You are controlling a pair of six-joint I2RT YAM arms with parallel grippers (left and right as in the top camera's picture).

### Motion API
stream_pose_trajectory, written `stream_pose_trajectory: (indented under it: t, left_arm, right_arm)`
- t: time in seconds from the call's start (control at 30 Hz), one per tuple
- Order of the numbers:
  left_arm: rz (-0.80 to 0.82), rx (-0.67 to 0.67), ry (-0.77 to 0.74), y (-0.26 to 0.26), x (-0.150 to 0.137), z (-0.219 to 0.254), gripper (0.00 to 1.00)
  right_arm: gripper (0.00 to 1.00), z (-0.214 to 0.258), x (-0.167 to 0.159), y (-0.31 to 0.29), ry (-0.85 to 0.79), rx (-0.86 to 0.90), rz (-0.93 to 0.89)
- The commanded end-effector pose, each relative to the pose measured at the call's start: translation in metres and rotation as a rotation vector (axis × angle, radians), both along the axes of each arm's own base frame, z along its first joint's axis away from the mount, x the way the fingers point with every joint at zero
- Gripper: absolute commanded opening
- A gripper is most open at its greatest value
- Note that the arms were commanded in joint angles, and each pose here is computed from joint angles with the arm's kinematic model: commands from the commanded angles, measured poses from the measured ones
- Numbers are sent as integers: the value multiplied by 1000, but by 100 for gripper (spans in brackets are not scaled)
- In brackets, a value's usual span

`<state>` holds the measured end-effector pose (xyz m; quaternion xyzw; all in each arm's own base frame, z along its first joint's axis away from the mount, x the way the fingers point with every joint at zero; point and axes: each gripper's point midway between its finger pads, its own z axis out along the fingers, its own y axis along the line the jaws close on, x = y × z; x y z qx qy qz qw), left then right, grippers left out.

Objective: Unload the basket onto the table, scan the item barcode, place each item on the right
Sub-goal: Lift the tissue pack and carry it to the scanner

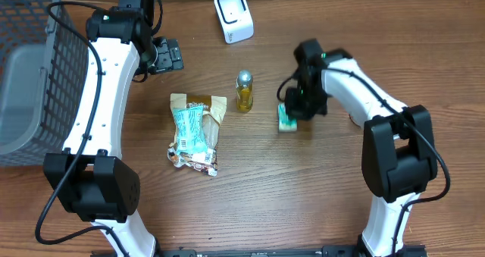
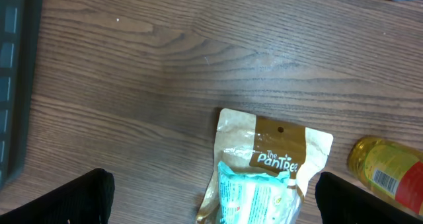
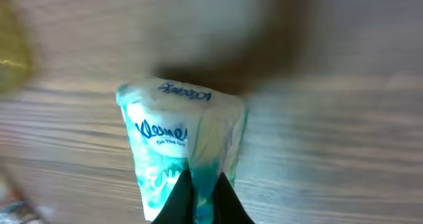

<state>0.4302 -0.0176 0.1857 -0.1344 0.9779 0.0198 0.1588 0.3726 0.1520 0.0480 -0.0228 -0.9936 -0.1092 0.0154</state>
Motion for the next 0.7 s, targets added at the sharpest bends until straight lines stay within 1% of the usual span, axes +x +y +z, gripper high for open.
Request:
stream_pose_trajectory:
  t: [0.0, 0.07, 0.13, 0.23, 0.3, 0.33, 0.37, 0.5, 0.53, 0.57, 0.67]
  left_arm:
    - [-3, 7, -18, 0, 3, 6, 100]
    - [-3, 7, -18, 0, 3, 6, 100]
    - [-3, 7, -18, 0, 3, 6, 100]
    - [-3, 7, -18, 0, 3, 6, 100]
    - [-3, 7, -18, 0, 3, 6, 100]
    - [-3, 7, -18, 0, 3, 6, 100]
    - [-3, 7, -18, 0, 3, 6, 100]
    - [-3, 7, -19, 0, 3, 6, 100]
    - [-3, 7, -18, 0, 3, 6, 100]
    - [-3, 7, -18, 0, 3, 6, 100]
    - [-3, 7, -18, 0, 3, 6, 100]
  right_arm:
    - [4, 86, 59, 10, -257, 20, 90]
    - [4, 138, 83, 15, -406, 7, 112]
    - [4, 175, 99, 17, -529, -14, 115]
    - [4, 267, 134, 32, -864, -36, 156]
    - [4, 301, 146, 43, -1009, -41, 180]
    - [4, 322, 156, 52, -1120, -71, 195]
    - [4, 333, 163, 59, -1191, -106, 217]
    - [4, 343, 183, 77, -1326, -200, 257]
    - [4, 344, 193, 79, -1360, -237, 223]
    - [4, 342, 198, 82, -1379, -266, 230]
    - [4, 327, 218, 98, -1438, -357, 331]
